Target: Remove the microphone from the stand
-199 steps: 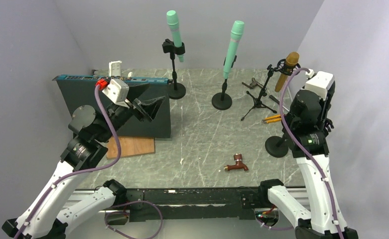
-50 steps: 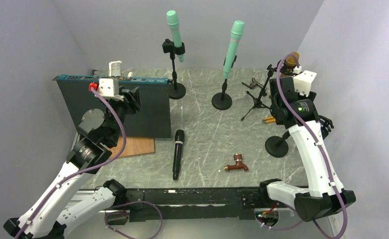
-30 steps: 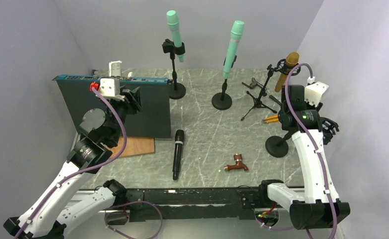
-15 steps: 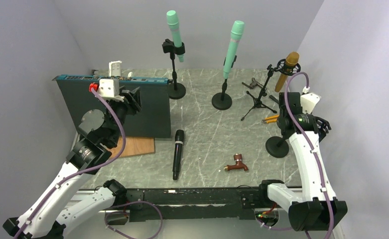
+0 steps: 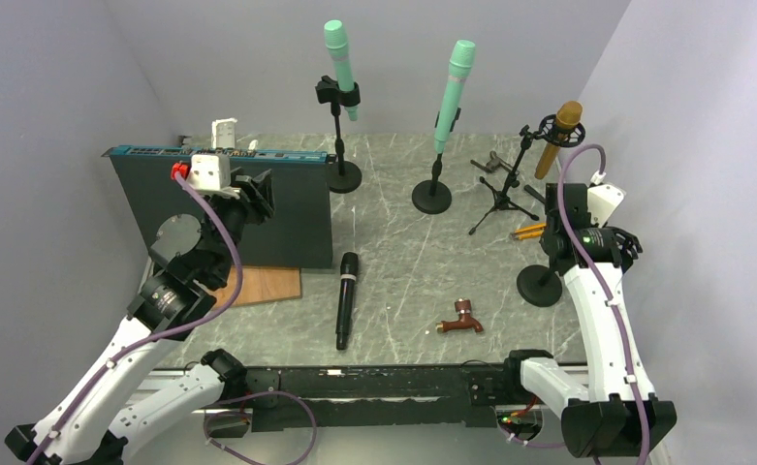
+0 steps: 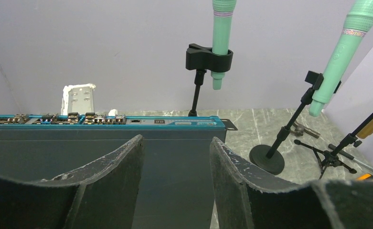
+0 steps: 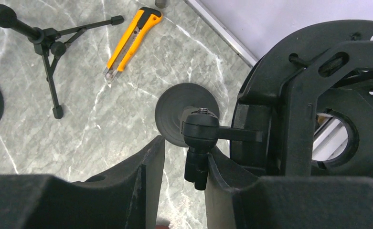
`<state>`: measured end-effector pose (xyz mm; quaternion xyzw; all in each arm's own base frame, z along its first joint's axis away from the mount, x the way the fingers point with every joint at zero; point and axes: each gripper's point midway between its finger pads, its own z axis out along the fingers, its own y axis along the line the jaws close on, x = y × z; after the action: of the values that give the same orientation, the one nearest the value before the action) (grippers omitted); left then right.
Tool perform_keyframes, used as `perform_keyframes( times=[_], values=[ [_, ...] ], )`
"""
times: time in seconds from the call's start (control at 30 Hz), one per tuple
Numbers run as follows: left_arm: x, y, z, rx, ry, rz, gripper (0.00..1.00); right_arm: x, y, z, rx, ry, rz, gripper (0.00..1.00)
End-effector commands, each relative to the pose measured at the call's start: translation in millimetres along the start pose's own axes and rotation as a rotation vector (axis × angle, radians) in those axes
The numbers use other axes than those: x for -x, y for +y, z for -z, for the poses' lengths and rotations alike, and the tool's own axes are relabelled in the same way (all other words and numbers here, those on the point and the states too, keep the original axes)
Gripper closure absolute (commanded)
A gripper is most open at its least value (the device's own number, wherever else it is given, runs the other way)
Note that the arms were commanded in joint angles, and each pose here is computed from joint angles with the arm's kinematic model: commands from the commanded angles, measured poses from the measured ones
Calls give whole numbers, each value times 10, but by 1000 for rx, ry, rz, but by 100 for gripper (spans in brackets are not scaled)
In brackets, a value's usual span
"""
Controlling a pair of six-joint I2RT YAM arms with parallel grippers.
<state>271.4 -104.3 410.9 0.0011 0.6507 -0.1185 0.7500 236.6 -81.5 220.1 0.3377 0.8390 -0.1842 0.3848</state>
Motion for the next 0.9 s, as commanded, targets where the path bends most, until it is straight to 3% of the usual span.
perform_keyframes(
  times=[0.0,0.4,0.77,0.8,0.87],
  values=[
    [175,-16,35,-9,-47,35,44,-525,87,-36,58,183,10,63],
    [221,-8,77,-10,-60,41,43,-1210,81,-201,49,409,-73,64],
    [208,-23,76,-16,-58,44,44,-1122,50,-202,61,365,-96,59],
    [206,-27,75,-18,-57,44,43,-1028,75,-175,81,338,-97,57],
    [203,-29,72,-17,-55,44,44,-780,134,-96,133,271,-91,44]
  ],
)
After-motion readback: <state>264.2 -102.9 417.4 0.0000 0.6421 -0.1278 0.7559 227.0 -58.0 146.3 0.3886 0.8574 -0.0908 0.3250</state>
